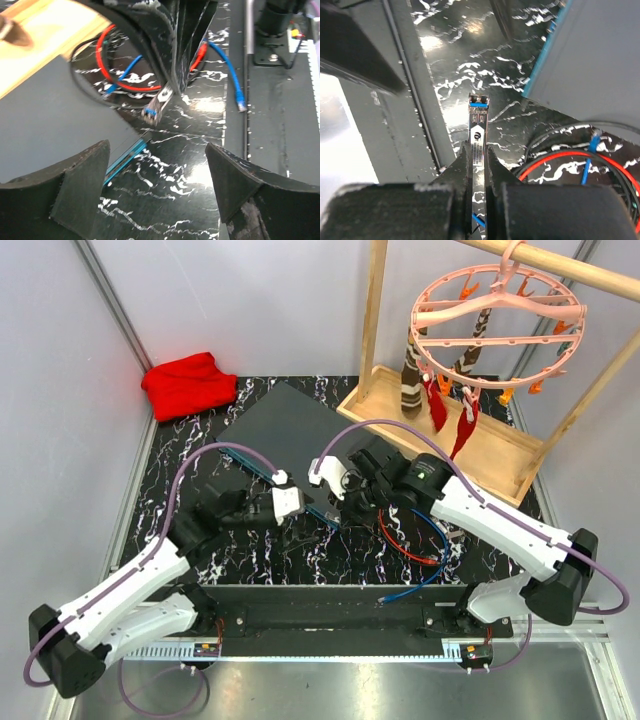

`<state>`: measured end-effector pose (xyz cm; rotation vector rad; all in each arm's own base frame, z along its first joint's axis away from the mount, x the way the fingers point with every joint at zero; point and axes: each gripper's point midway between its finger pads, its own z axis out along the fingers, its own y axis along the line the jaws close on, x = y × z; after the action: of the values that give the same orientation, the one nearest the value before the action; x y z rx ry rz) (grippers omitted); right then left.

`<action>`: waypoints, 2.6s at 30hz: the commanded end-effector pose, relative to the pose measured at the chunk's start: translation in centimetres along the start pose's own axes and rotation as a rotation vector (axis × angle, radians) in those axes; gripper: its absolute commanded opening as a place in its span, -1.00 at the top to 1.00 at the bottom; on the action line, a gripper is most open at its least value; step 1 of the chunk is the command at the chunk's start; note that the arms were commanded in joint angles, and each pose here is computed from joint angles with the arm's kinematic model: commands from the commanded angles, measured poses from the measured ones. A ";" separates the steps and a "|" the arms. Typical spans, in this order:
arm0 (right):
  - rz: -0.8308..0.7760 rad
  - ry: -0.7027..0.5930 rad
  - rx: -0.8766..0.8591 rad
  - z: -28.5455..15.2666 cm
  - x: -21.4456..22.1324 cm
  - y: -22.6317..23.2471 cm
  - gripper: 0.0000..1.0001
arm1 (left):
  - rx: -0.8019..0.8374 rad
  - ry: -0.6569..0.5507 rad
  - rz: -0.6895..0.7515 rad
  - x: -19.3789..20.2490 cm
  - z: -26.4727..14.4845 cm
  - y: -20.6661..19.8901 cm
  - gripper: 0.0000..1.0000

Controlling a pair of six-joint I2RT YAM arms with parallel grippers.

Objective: Insert the plug into the switch port
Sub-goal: Pick up the plug from the center of the board.

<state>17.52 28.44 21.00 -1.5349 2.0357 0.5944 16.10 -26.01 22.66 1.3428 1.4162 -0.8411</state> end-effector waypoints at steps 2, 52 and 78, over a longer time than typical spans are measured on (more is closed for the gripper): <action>-0.084 -0.147 -0.028 -2.8 -3.5 1.6 0.96 | 0.070 -0.116 0.090 -4.4 0.8 -0.5 -0.57; 0.431 -0.502 0.024 -3.0 -8.2 -2.1 -0.48 | -0.293 -0.327 -0.180 -2.0 -0.1 3.0 1.00; 1.254 -0.867 -0.208 -0.7 -8.9 -6.9 -0.45 | -0.502 -0.516 -0.242 -3.6 -1.0 6.6 1.00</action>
<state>25.68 31.95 24.62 0.1647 2.0512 1.4455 21.64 -25.19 23.48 0.6039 1.3854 -0.8307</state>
